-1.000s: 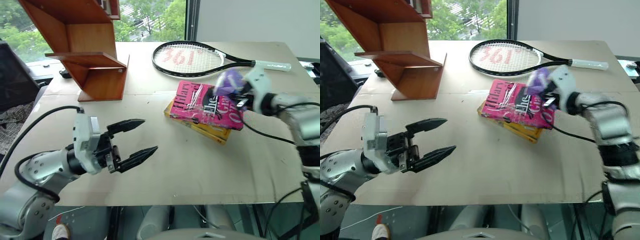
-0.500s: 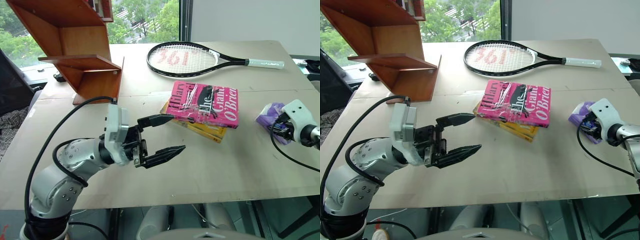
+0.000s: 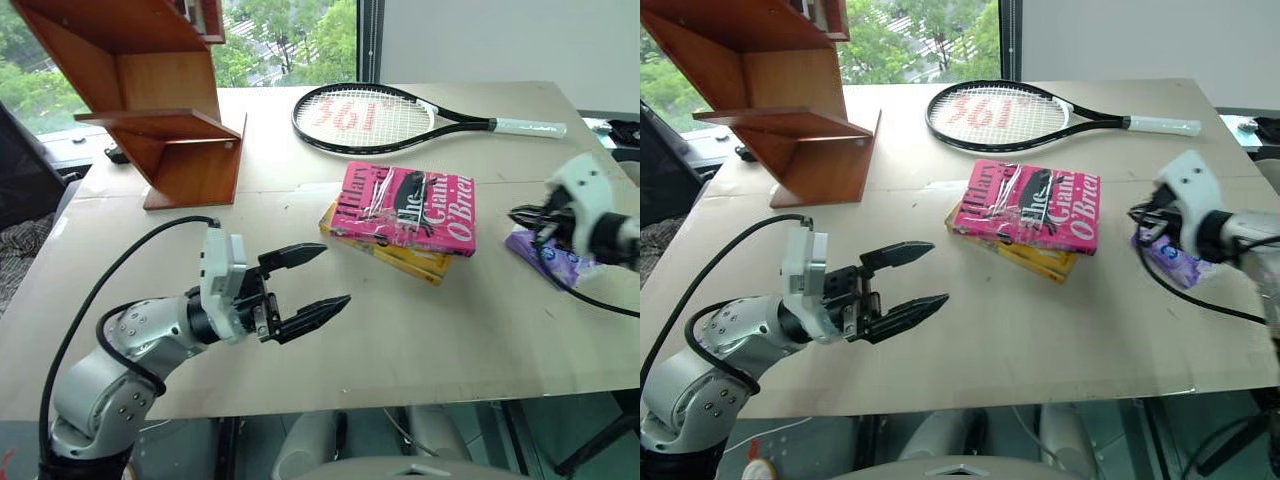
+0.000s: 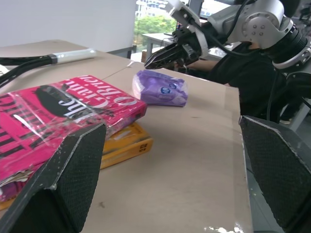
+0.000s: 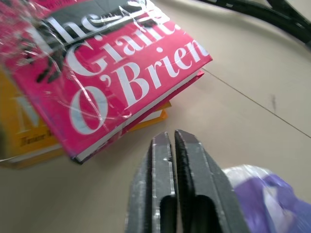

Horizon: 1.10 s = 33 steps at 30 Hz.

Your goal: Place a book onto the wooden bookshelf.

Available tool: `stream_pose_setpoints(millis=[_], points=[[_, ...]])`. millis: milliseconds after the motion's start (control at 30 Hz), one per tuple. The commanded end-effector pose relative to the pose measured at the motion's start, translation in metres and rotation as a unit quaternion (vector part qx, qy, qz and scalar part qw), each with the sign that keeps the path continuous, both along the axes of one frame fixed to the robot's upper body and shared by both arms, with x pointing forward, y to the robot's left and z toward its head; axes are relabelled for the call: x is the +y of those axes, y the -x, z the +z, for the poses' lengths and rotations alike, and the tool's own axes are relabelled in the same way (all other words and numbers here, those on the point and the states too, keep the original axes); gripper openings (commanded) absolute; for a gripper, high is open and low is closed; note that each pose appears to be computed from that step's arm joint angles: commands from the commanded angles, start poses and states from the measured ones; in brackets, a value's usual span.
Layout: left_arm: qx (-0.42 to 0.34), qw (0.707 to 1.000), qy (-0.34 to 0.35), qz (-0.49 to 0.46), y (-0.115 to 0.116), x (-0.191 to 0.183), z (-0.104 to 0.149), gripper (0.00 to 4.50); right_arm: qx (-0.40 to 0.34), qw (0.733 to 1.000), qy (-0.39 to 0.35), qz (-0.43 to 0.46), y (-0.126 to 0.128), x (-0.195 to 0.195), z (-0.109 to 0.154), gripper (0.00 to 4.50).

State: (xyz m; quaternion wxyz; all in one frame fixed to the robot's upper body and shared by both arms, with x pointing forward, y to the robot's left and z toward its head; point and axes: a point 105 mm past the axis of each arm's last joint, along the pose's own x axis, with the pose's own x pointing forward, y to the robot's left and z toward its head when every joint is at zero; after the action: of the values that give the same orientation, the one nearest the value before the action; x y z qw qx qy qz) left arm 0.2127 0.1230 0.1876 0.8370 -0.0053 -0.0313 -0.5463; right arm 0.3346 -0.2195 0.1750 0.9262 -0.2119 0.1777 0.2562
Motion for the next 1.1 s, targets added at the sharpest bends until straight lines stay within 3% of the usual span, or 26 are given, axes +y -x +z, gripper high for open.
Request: stream_pose_setpoints(millis=[33,667,1100], points=[[-0.015,0.999,-0.011,0.026,0.005,0.010,0.002,4.50,-0.021,1.000,0.023,0.000,-0.013,0.008,-0.002,0.04],[0.026,0.994,-0.030,0.098,0.016,0.033,-0.022,4.50,-0.028,0.993,0.015,0.110,-0.025,0.081,-0.011,0.04],[0.035,0.991,-0.010,0.130,0.011,0.039,-0.022,4.50,-0.048,0.989,0.003,0.141,-0.037,0.115,-0.009,0.04]])
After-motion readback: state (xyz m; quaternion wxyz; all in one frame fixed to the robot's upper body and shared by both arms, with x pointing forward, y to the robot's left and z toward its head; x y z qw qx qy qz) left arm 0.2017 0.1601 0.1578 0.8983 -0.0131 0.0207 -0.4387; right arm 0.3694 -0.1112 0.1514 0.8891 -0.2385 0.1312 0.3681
